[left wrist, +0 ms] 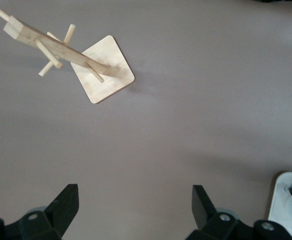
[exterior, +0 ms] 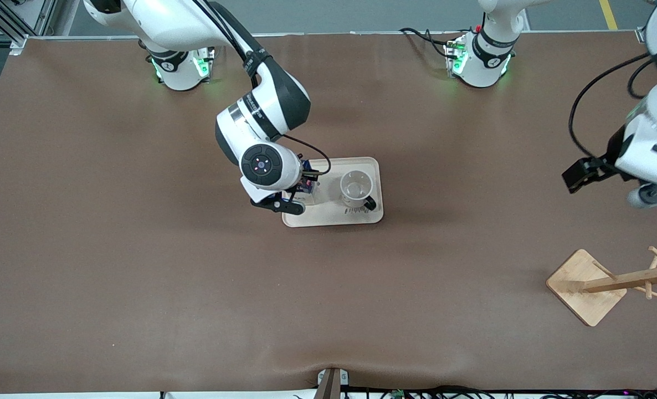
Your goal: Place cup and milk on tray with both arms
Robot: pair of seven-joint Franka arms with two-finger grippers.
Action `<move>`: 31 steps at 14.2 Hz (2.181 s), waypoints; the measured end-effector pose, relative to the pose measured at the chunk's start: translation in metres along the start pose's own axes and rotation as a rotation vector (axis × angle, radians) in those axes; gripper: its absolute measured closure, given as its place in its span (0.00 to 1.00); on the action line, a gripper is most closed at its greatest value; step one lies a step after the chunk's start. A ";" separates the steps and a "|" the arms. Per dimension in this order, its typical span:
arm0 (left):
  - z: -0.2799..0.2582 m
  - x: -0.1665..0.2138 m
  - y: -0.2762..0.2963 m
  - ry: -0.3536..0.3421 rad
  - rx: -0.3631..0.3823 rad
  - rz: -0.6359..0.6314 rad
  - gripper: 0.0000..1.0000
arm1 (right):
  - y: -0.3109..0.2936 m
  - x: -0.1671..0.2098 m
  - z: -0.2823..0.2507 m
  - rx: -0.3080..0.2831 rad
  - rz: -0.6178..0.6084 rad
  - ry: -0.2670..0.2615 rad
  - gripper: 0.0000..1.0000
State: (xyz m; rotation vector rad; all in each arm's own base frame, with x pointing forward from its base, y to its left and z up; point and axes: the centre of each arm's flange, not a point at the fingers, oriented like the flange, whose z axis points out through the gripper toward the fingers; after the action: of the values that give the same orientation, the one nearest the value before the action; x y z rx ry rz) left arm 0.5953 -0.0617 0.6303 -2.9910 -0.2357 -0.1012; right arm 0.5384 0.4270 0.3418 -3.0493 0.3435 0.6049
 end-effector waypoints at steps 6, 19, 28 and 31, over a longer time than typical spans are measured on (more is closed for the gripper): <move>-0.027 -0.025 -0.027 -0.045 -0.027 0.066 0.00 | 0.013 -0.001 -0.066 0.048 0.007 0.046 0.00; -0.033 -0.072 -0.017 -0.084 -0.075 0.094 0.00 | 0.230 0.039 -0.272 0.218 0.202 0.097 0.00; -0.031 -0.072 -0.013 -0.092 -0.092 0.098 0.00 | 0.400 0.018 -0.316 0.058 0.071 0.237 0.00; -0.030 -0.072 -0.013 -0.093 -0.093 0.098 0.00 | 0.420 0.008 -0.306 0.030 -0.066 0.285 0.00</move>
State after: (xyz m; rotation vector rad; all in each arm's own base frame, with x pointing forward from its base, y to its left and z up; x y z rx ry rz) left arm 0.5204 -0.0640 0.6564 -3.0967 -0.0967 0.0389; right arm 0.5693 -0.0012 0.6338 -3.1031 0.2509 0.1586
